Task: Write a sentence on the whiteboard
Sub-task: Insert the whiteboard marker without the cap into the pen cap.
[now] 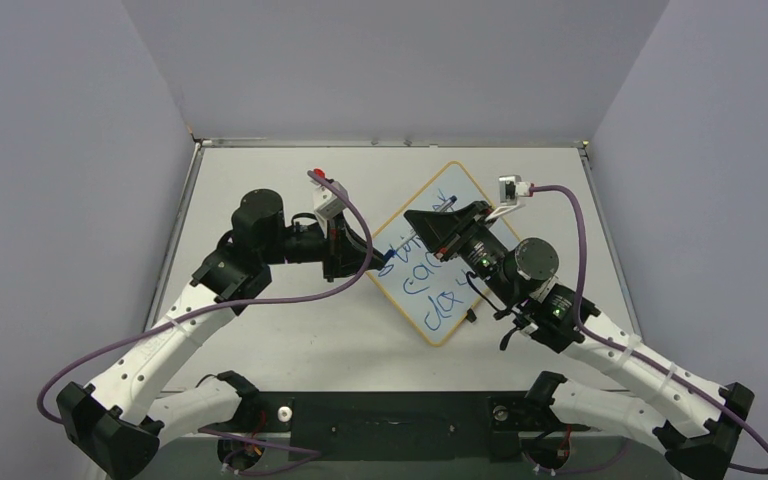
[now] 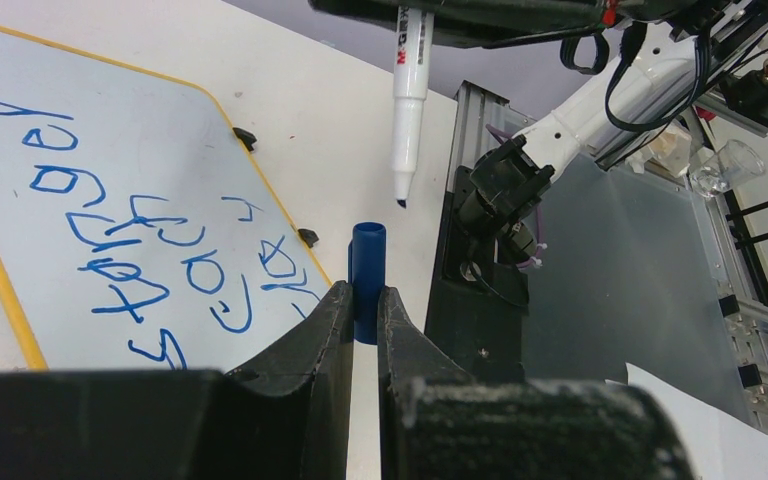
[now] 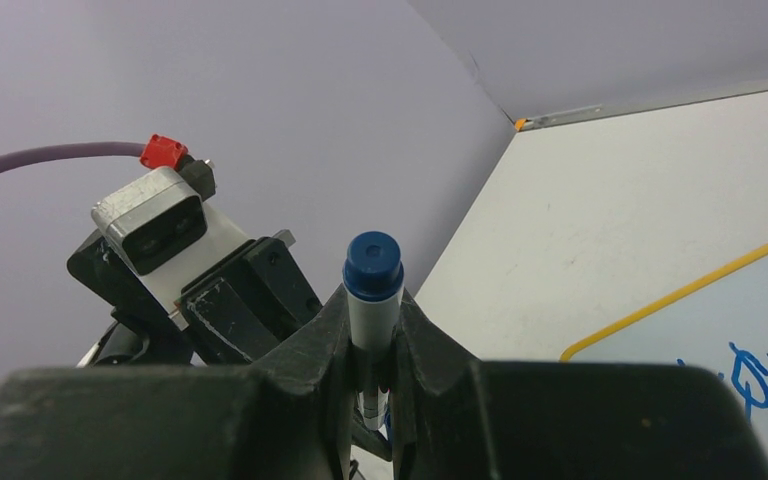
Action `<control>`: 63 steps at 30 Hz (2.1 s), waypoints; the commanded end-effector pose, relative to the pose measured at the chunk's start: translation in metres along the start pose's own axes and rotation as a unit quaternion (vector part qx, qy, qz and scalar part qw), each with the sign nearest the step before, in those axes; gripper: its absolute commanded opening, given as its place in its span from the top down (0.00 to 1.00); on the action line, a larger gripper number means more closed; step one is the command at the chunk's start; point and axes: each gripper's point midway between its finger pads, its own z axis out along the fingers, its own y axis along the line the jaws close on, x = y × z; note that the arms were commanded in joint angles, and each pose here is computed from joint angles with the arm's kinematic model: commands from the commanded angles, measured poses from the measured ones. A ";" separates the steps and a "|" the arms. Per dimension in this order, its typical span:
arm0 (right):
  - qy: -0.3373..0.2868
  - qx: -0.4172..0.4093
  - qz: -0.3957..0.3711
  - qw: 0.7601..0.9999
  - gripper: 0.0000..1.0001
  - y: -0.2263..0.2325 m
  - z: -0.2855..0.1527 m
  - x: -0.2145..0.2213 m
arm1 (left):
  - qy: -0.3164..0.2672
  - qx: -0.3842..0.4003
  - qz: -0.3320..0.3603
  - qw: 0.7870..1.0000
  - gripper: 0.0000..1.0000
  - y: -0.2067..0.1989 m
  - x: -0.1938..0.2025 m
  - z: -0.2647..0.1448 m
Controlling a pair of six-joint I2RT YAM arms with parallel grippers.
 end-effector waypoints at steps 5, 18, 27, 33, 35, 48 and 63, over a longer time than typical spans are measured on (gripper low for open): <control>-0.034 -0.019 0.002 0.999 1.00 0.017 0.001 -0.021 | -0.025 0.009 0.036 0.999 1.00 -0.010 -0.017 -0.004; -0.030 -0.015 0.007 0.999 1.00 0.012 0.008 -0.014 | -0.027 0.008 0.038 0.999 1.00 -0.011 -0.017 -0.006; -0.014 -0.009 0.019 1.000 1.00 0.005 0.009 -0.002 | -0.032 0.005 0.038 0.999 1.00 -0.010 -0.019 -0.006; -0.003 -0.008 0.022 1.000 1.00 0.003 0.009 0.004 | -0.034 0.001 0.036 0.999 1.00 -0.008 -0.021 -0.005; -0.002 -0.008 0.022 1.000 1.00 0.003 0.008 0.005 | -0.034 0.000 0.035 0.999 1.00 -0.008 -0.021 -0.004; 0.058 -0.012 -0.007 0.998 1.00 0.003 0.013 0.030 | -0.042 -0.008 0.034 0.999 1.00 -0.004 -0.028 -0.002; 0.127 0.004 -0.041 0.991 1.00 0.000 0.024 0.073 | -0.080 -0.070 0.016 0.994 1.00 0.018 -0.041 -0.001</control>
